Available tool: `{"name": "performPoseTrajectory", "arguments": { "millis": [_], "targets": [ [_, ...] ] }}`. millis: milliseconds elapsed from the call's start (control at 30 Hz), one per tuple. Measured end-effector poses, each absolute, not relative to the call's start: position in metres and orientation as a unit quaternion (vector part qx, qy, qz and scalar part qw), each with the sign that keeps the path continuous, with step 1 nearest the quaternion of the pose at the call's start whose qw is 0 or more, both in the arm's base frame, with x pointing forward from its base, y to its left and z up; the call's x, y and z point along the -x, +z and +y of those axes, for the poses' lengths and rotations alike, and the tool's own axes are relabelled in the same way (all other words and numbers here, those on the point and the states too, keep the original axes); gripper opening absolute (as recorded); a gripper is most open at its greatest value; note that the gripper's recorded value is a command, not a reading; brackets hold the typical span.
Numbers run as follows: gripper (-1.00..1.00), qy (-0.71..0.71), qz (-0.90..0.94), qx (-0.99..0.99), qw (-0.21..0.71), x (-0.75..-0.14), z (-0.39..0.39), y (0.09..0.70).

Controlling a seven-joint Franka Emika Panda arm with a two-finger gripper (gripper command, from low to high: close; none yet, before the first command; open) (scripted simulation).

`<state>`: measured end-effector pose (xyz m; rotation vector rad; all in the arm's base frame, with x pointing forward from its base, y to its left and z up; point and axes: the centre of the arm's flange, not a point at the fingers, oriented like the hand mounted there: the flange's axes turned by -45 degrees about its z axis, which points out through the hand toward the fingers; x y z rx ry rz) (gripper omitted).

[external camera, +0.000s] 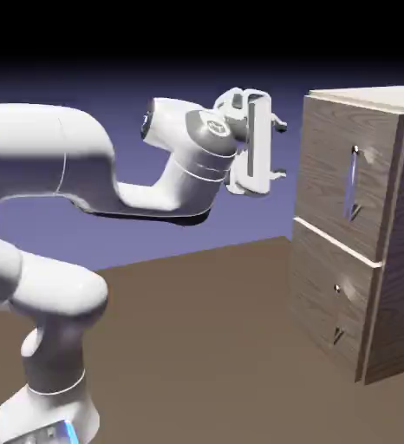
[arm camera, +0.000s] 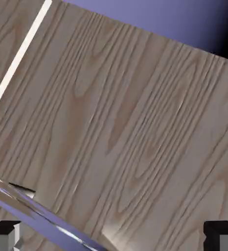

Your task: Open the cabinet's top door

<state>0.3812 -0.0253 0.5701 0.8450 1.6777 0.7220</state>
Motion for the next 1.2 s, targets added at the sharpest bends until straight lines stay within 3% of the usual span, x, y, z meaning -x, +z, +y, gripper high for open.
{"name": "performPoseTrajectory", "arguments": {
  "millis": [533, 800, 933, 967, 1200],
  "targets": [
    [0.00, 0.115, 0.724, -0.087, 0.674, -0.431, -0.073, 0.513],
    [0.00, 0.024, 0.707, 0.024, 0.707, -0.459, -0.085, 0.473],
    [0.00, 0.025, 0.707, 0.024, 0.707, -0.501, -0.083, 0.473],
    [-1.00, 0.024, 0.707, 0.024, 0.707, -0.509, -0.082, 0.473],
    [-1.00, -0.009, 0.706, -0.007, 0.708, -0.488, -0.070, 0.473]
  ]
}}
